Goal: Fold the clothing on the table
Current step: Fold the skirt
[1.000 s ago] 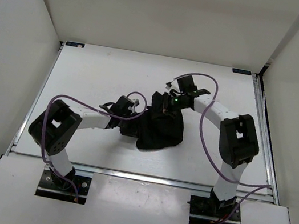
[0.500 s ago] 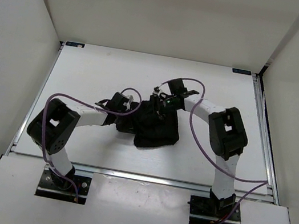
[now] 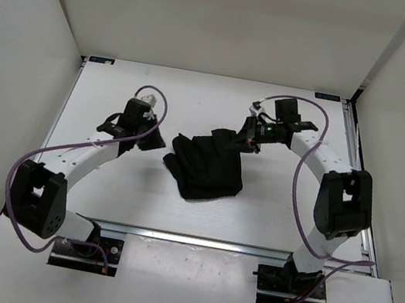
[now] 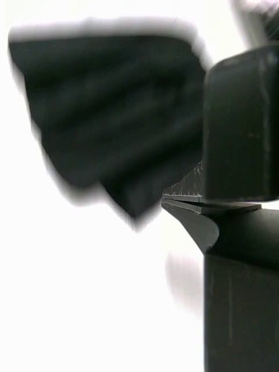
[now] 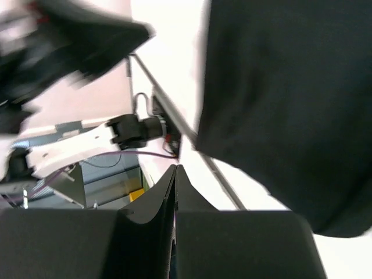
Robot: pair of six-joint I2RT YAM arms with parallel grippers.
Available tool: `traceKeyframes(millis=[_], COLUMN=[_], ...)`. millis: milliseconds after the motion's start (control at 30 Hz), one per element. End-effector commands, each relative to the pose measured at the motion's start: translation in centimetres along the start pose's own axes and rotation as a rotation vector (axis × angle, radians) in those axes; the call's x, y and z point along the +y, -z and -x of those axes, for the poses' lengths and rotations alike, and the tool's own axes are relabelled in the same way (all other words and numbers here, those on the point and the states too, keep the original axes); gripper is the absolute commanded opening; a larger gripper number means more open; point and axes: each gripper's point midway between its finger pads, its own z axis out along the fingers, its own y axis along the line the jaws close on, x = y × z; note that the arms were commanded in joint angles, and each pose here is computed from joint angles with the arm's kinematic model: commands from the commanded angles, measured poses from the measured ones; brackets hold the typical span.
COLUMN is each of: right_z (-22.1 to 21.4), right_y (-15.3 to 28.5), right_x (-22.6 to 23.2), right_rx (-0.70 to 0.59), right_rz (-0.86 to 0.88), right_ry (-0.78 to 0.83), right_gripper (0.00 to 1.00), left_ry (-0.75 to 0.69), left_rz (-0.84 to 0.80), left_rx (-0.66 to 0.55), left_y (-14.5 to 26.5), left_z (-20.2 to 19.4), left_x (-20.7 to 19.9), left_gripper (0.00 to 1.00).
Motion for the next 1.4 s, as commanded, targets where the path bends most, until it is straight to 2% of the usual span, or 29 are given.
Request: traceKeyframes(millis=[0, 133, 200, 233, 300, 467, 600, 733, 900, 1033, 1133, 1233, 1367], right_z=[-1.2, -0.4, 0.0, 0.0, 0.5, 0.9, 1.1, -1.0, -6.5, -11.7, -13.2, -11.8, -7.5], right_y=[-1.1, -0.7, -0.2, 0.1, 0.3, 0.3, -0.5, -2.5, -4.7, -5.9, -6.1, -5.4, -3.9], right_x=[-3.9, -5.4, -5.9, -5.8, -5.7, -6.1, -5.3, -5.3, -6.6, -9.0, -11.3, -11.4, -8.6], right_rx=[0.051, 0.035, 0.006, -0.006, -0.028, -0.018, -0.007, 0.056, 0.18, 0.288, 0.313, 0.287, 0.201], right_rz=[-0.123, -0.191, -0.195, -0.193, -0.167, -0.129, -0.087, -0.042, -0.02, -0.07, -0.123, -0.123, -0.144], right_ry=[-0.069, -0.074, -0.094, -0.093, -0.083, -0.105, -0.091, -0.125, -0.229, -0.338, -0.373, -0.356, -0.218], right_gripper=[0.0, 0.0, 0.0, 0.0, 0.0, 0.01, 0.0, 0.0, 0.0, 0.0, 0.0, 0.0, 0.0], left_ry=[-0.009, 0.049, 0.115, 0.137, 0.182, 0.144, 0.101, 0.132, 0.116, 0.102, 0.133, 0.144, 0.15], left_rz=[-0.316, -0.49, -0.452, -0.463, -0.416, -0.272, -0.229, -0.179, -0.17, -0.162, -0.198, -0.254, -0.346], left_rx=[0.001, 0.105, 0.183, 0.176, 0.254, 0.39, 0.41, 0.442, 0.454, 0.424, 0.385, 0.27, 0.148], left_y=[1.9, -0.6, -3.4, -3.8, -5.1, -4.5, -2.2, -1.3, -1.1, -1.3, -1.2, -0.2, 2.2], left_z=[1.3, -0.5, -2.9, -2.9, -6.3, -13.2, -15.5, -18.2, -19.5, -19.0, -17.2, -11.8, -4.6], left_x=[-9.5, -14.6, -13.4, -13.4, -11.3, -6.8, -4.9, -2.2, -1.6, -1.2, -1.9, -3.8, -6.8], left_gripper=[0.08, 0.04, 0.0, 0.0, 0.0, 0.0, 0.0, 0.0, 0.0, 0.01, 0.04, 0.09, 0.16])
